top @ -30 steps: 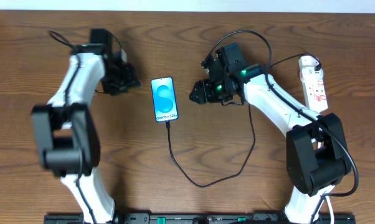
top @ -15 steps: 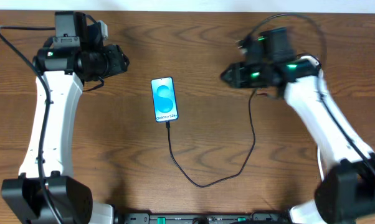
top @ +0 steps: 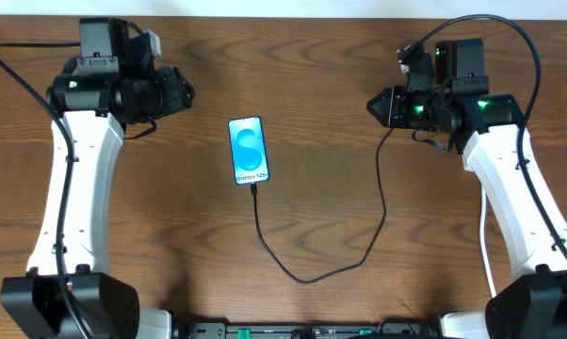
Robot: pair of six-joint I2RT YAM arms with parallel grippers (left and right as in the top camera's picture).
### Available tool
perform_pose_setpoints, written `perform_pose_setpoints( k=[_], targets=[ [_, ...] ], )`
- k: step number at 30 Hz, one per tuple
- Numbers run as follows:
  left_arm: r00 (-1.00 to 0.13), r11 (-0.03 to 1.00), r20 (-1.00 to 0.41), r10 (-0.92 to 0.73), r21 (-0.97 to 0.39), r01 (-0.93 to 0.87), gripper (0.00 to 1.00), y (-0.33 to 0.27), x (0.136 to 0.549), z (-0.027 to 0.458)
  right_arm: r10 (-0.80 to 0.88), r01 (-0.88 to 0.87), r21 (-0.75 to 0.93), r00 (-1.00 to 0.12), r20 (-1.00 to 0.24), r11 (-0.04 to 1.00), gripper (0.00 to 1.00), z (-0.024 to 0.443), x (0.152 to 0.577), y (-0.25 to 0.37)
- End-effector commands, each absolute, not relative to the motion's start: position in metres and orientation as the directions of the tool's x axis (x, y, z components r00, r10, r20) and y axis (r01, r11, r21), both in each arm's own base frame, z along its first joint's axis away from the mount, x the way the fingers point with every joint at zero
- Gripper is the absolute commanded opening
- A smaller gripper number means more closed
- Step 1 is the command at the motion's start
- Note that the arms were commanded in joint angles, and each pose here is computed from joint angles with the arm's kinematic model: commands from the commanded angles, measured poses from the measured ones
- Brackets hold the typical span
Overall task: Plug charger to phone and switch on socket
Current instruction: 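Move the right gripper over to the white power strip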
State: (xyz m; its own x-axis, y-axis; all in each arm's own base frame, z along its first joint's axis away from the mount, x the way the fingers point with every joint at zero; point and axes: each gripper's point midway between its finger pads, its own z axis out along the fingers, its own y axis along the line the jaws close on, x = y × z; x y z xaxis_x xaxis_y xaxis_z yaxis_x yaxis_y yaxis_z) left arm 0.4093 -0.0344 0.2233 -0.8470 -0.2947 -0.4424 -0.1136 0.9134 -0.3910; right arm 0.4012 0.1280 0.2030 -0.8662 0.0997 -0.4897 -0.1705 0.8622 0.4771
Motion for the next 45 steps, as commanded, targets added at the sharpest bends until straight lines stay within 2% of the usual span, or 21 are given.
perform_pose_setpoints(
  k=[1, 6, 11, 20, 24, 34, 35, 37, 38, 41, 45],
  targets=[
    [-0.833, 0.914, -0.465, -0.299, -0.391, -0.110, 0.77, -0.0337, 0.4084, 0.2344, 0.098, -0.172, 0.461, -0.858, -0.505, 0.870, 0.17, 0.2069, 0.4031, 0.1232],
    [-0.833, 0.914, -0.465, -0.299, -0.391, -0.110, 0.89, -0.0336, 0.4084, 0.2344, 0.098, -0.172, 0.461, -0.858, -0.505, 0.870, 0.16, 0.2068, 0.4031, 0.1232],
    [-0.833, 0.914, -0.465, -0.299, -0.391, -0.110, 0.91, -0.0336, 0.4084, 0.2344, 0.098, -0.172, 0.461, -0.858, -0.505, 0.870, 0.12, 0.2068, 0.4031, 0.1232],
    [-0.833, 0.914, -0.465, -0.299, -0.391, -0.110, 0.91, -0.0336, 0.4084, 0.2344, 0.099, -0.168, 0.456, -0.857, -0.506, 0.874, 0.11, 0.2065, 0.4037, 0.1220],
    [-0.833, 0.914, -0.465, -0.299, -0.391, -0.110, 0.91, -0.0336, 0.4084, 0.2344, 0.099, -0.168, 0.456, -0.856, -0.507, 0.874, 0.01, 0.2065, 0.4037, 0.1219],
    [-0.833, 0.914, -0.465, -0.299, -0.391, -0.110, 0.92, -0.0336, 0.4085, 0.2345, 0.099, -0.166, 0.453, -0.856, -0.507, 0.876, 0.02, 0.2062, 0.4039, 0.1213],
    [-0.833, 0.914, -0.465, -0.299, -0.391, -0.110, 0.92, -0.0336, 0.4084, 0.2344, 0.100, -0.165, 0.452, -0.856, -0.507, 0.877, 0.13, 0.2061, 0.4040, 0.1211],
    [-0.833, 0.914, -0.465, -0.299, -0.391, -0.110, 0.92, -0.0336, 0.4084, 0.2344, 0.100, -0.165, 0.451, -0.856, -0.508, 0.877, 0.56, 0.2061, 0.4042, 0.1209],
    [-0.833, 0.914, -0.465, -0.299, -0.390, -0.110, 0.92, -0.0336, 0.4084, 0.2344, 0.100, -0.165, 0.450, -0.856, -0.508, 0.877, 0.66, 0.2061, 0.4042, 0.1208],
    [-0.833, 0.914, -0.465, -0.299, -0.391, -0.110, 0.92, -0.0336, 0.4084, 0.2344, 0.100, -0.165, 0.451, -0.856, -0.508, 0.877, 0.75, 0.2061, 0.4042, 0.1208],
    [-0.833, 0.914, -0.465, -0.299, -0.390, -0.110, 0.92, -0.0336, 0.4084, 0.2344, 0.100, -0.165, 0.451, -0.856, -0.508, 0.877, 0.77, 0.2061, 0.4042, 0.1208]
  ],
)
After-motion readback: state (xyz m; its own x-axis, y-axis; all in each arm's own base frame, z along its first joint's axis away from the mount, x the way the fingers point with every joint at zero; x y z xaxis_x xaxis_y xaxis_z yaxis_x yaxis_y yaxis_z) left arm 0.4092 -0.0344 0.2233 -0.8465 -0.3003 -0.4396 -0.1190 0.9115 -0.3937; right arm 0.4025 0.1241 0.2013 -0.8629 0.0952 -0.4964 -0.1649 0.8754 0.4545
